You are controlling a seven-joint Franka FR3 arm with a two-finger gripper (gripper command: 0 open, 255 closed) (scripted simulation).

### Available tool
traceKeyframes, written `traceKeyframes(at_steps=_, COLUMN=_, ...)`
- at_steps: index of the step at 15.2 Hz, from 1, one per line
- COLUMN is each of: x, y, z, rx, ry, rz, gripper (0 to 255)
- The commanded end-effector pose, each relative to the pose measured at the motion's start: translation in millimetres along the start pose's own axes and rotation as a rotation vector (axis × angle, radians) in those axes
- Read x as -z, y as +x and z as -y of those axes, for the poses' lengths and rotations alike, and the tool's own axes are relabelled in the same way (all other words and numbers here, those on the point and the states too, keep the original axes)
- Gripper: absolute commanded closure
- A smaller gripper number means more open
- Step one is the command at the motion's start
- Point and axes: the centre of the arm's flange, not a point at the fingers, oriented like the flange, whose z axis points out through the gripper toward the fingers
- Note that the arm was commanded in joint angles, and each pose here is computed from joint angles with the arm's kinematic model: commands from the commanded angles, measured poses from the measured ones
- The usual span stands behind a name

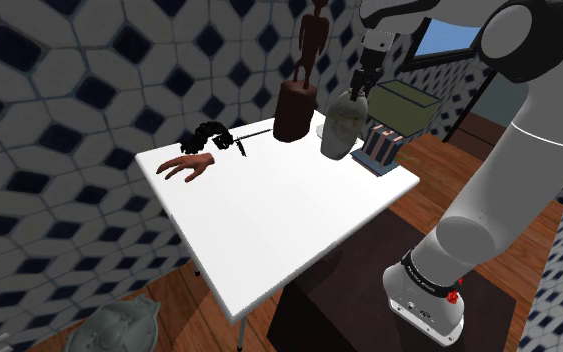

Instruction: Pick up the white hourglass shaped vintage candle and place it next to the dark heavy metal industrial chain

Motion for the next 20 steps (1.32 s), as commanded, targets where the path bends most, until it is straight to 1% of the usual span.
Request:
traceKeyframes(at_steps=1, x=0, y=0, z=0, rx=0.0, ry=0.0, rz=0.001, gripper=255)
traceKeyframes(at_steps=5, x=0, y=0, z=0, rx=0.0, ry=0.0, rz=0.0, gripper=255)
traceKeyframes(at_steps=20, x=78, y=-7, z=9, rx=0.0, ry=0.0, rz=0.0, gripper=255)
